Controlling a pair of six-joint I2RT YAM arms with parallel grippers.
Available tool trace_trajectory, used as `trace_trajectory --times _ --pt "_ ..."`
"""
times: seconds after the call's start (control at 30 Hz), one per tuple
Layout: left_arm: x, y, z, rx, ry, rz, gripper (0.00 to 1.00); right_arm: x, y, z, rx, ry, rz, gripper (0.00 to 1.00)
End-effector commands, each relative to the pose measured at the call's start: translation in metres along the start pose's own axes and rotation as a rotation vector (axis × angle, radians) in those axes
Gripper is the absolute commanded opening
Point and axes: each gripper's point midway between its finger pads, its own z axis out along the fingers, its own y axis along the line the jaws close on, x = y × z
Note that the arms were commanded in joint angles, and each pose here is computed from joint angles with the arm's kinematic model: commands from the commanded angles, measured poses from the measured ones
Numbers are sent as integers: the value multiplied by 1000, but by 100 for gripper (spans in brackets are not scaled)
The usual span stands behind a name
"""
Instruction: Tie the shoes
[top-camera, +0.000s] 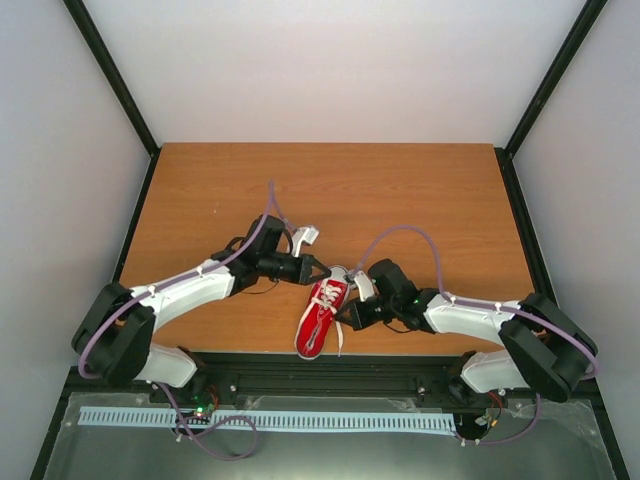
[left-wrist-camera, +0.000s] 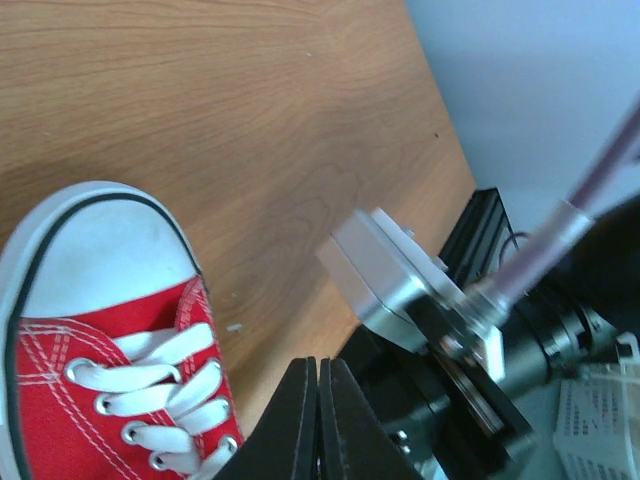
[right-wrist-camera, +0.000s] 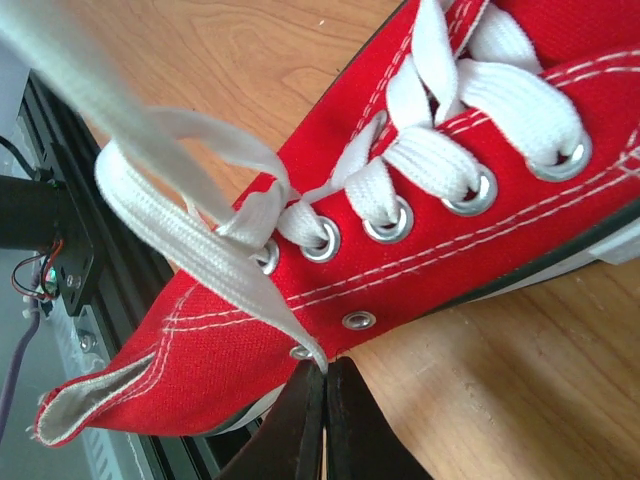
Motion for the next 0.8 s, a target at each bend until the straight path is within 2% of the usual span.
trace_trajectory --times 0.0,0.17,0.4,0.57,0.77 --pt "4 -33 -13 86 -3 157 1 0 -7 0 26 -7 30 3" --pt "26 -30 -24 65 18 169 1 -3 -13 -1 50 -18 64 3" --pt "70 -23 -23 50 77 100 1 -14 -18 -7 66 -59 114 3" --pt "108 -11 -17 18 137 36 1 -22 -6 -14 32 -91 90 3" --pt "129 7 -22 -36 166 -5 4 -37 27 -30 -45 -137 -3 3"
